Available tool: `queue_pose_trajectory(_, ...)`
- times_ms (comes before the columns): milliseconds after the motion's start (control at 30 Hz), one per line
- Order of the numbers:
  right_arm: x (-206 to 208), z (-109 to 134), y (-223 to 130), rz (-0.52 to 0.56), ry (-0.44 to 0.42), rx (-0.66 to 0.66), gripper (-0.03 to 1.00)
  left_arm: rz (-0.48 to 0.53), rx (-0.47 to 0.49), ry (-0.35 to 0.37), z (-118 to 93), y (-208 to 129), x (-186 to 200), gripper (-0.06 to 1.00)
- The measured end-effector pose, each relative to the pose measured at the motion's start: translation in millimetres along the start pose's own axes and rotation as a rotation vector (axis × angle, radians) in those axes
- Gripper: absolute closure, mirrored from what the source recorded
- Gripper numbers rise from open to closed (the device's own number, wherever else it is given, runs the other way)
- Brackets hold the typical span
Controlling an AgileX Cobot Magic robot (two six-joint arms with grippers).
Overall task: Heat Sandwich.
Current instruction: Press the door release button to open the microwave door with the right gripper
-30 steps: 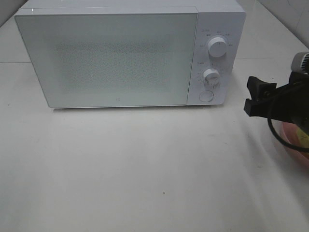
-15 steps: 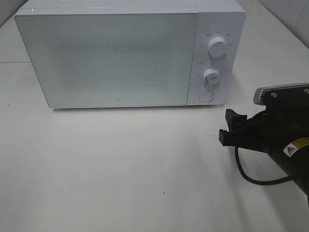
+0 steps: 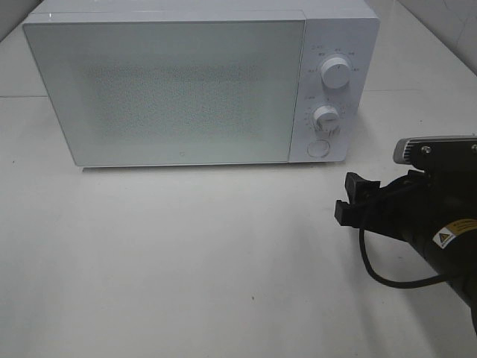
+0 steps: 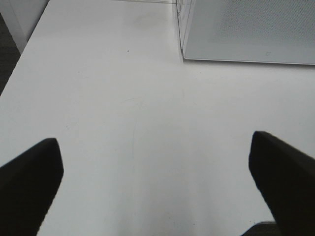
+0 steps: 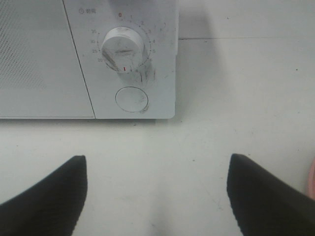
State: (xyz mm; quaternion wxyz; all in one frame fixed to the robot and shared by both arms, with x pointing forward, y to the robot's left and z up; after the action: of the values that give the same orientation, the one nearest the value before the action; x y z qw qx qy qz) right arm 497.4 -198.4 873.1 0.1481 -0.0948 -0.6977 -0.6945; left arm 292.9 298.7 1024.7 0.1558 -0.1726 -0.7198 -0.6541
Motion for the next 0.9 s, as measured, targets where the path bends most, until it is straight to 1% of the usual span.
queue_pose_trajectory(33, 0.0, -0.1, 0.0, 0.0, -0.001, -0.061, 0.21, 0.0, 0.0, 0.0, 0.0, 0.0, 0.0, -0.03)
queue_pose_trajectory(133, 0.0, -0.2, 0.1, -0.001, -0.001, -0.183, 0.21, 0.0, 0.0, 0.0, 0.0, 0.0, 0.0, -0.03)
queue_pose_trajectory(167, 0.0, -0.2, 0.1, -0.001, -0.001, -0.183, 0.21, 0.0, 0.0, 0.0, 0.0, 0.0, 0.0, -0.03)
queue_pose_trajectory(200, 0.0, -0.2, 0.1, -0.001, -0.001, -0.275, 0.21, 0.0, 0.0, 0.0, 0.0, 0.0, 0.0, -0.03)
queue_pose_trajectory(300, 0.0, -0.2, 0.1, -0.001, -0.001, -0.435, 0.21, 0.0, 0.0, 0.0, 0.0, 0.0, 0.0, -0.03)
queue_pose_trajectory(333, 0.0, -0.2, 0.1, -0.001, -0.001, -0.435, 0.21, 0.0, 0.0, 0.0, 0.0, 0.0, 0.0, -0.03)
queue_pose_trajectory(367, 0.0, -0.2, 0.1, -0.001, -0.001, -0.53, 0.21, 0.0, 0.0, 0.0, 0.0, 0.0, 0.0, -0.03)
queue_pose_trajectory(433, 0.0, -0.2, 0.1, -0.001, -0.001, -0.627, 0.21, 0.0, 0.0, 0.0, 0.0, 0.0, 0.0, -0.03)
queue_pose_trajectory(467, 0.0, -0.2, 0.1, -0.001, -0.001, -0.743, 0.21, 0.0, 0.0, 0.0, 0.0, 0.0, 0.0, -0.03)
queue_pose_trajectory(500, 0.0, -0.2, 0.1, -0.001, -0.001, -0.743, 0.21, 0.0, 0.0, 0.0, 0.0, 0.0, 0.0, -0.03)
queue_pose_trajectory(600, 0.0, -0.4, 0.1, -0.002, -0.002, -0.919, 0.21, 0.0, 0.0, 0.0, 0.0, 0.0, 0.0, -0.03)
queue_pose_trajectory(633, 0.0, -0.4, 0.1, -0.002, -0.002, -0.919, 0.21, 0.0, 0.0, 0.0, 0.0, 0.0, 0.0, -0.03)
queue_pose_trajectory(667, 0.0, -0.4, 0.1, -0.002, -0.002, -1.031, 0.21, 0.0, 0.0, 0.0, 0.0, 0.0, 0.0, -0.03)
queue_pose_trajectory(733, 0.0, -0.4, 0.1, -0.002, -0.002, -1.143, 0.21, 0.0, 0.0, 0.0, 0.0, 0.0, 0.0, -0.03)
queue_pose_trajectory(767, 0.0, 0.0, 0.2, -0.001, 0.001, -1.23, 0.21, 0.0, 0.0, 0.0, 0.0, 0.0, 0.0, -0.03)
queue_pose_trajectory(800, 0.0, 0.0, 0.2, -0.001, 0.001, -1.23, 0.21, 0.0, 0.0, 0.0, 0.0, 0.0, 0.0, -0.03)
queue_pose_trajectory(900, 0.0, 0.7, 0.2, 0.002, 0.005, -1.356, 0.21, 0.0, 0.0, 0.0, 0.0, 0.0, 0.0, -0.03)
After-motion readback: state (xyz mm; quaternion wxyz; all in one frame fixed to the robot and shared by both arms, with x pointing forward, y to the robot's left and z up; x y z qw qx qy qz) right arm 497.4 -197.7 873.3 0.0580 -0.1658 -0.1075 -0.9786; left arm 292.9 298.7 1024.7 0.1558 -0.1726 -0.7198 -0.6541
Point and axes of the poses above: a point on each arm's last joint axis where the gripper is mounted, x pointing back along that axis away from the gripper, z along the wrist's bending axis when the last joint is at zero, y = z × x, the point moved 7 cm from there along -x, pointing out along that axis toward the gripper, and after that the axes turned 1 degree about x, right-handed, at the moved point
